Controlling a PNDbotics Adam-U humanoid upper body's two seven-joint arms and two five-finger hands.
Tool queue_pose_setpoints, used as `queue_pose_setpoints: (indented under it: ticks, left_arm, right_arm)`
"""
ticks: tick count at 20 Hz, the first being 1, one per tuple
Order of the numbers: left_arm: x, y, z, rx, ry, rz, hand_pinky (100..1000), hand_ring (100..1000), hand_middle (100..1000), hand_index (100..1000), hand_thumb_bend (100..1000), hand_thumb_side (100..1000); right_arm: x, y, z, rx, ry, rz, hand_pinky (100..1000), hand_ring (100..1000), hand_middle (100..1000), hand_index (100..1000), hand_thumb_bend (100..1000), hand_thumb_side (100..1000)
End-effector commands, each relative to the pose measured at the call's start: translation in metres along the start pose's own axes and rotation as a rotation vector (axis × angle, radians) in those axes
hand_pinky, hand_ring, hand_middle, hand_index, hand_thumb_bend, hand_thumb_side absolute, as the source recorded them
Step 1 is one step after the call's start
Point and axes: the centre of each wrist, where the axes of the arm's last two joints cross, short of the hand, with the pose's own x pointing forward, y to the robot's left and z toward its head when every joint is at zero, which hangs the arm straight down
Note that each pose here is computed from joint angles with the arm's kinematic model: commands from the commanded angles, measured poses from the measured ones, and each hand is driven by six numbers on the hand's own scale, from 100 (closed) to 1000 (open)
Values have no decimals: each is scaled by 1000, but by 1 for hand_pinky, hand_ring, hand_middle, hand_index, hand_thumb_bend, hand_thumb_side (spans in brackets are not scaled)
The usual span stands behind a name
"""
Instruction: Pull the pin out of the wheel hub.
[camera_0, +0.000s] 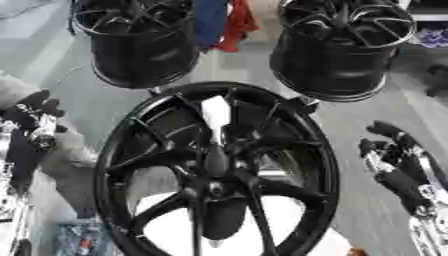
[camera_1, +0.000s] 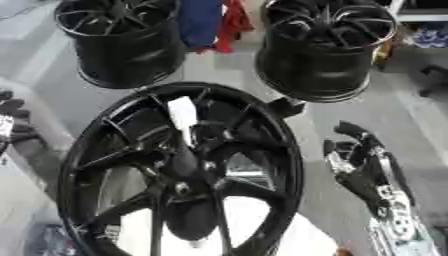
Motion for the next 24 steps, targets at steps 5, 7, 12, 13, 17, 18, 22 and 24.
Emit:
queue_pose_setpoints:
  ticks: [5,7,12,13,17,18,22,24]
  left_arm:
    - [57,42,-40,-182,-227,-214,598,715,705,844,198,544]
    - [74,50,-53,-263,-285,-290,604,717,709,846,200,543]
    - [108,53,-84,-522,-376,-471,622,723,721,853,219,553]
    - [114,51,-89,-585,-395,-509,632,728,728,857,227,560]
    - [127,33,-109,-830,-426,-660,656,743,750,864,257,560]
    - [129,26,-114,-888,-430,-692,660,743,752,865,258,559]
    - [132,-8,-131,-1111,-455,-810,679,748,761,866,290,558]
    - [131,-24,-138,-1205,-464,-869,684,754,769,869,301,563]
  right_arm:
    - [6,-3,-4,13,-23,12,628,654,782,835,242,231]
    - [6,-3,-4,17,-23,13,628,654,782,835,242,231]
    - [7,-2,-5,34,-25,17,627,654,782,836,243,232]
    - [7,-2,-5,39,-25,17,627,654,782,836,244,232]
    - [7,-2,-5,51,-22,22,627,654,782,836,245,231]
    - [7,-2,-5,53,-21,24,627,654,782,836,245,231]
    - [6,-3,-4,59,-15,29,627,654,782,836,246,231]
    - [5,-3,-3,60,-12,28,627,654,782,836,246,231]
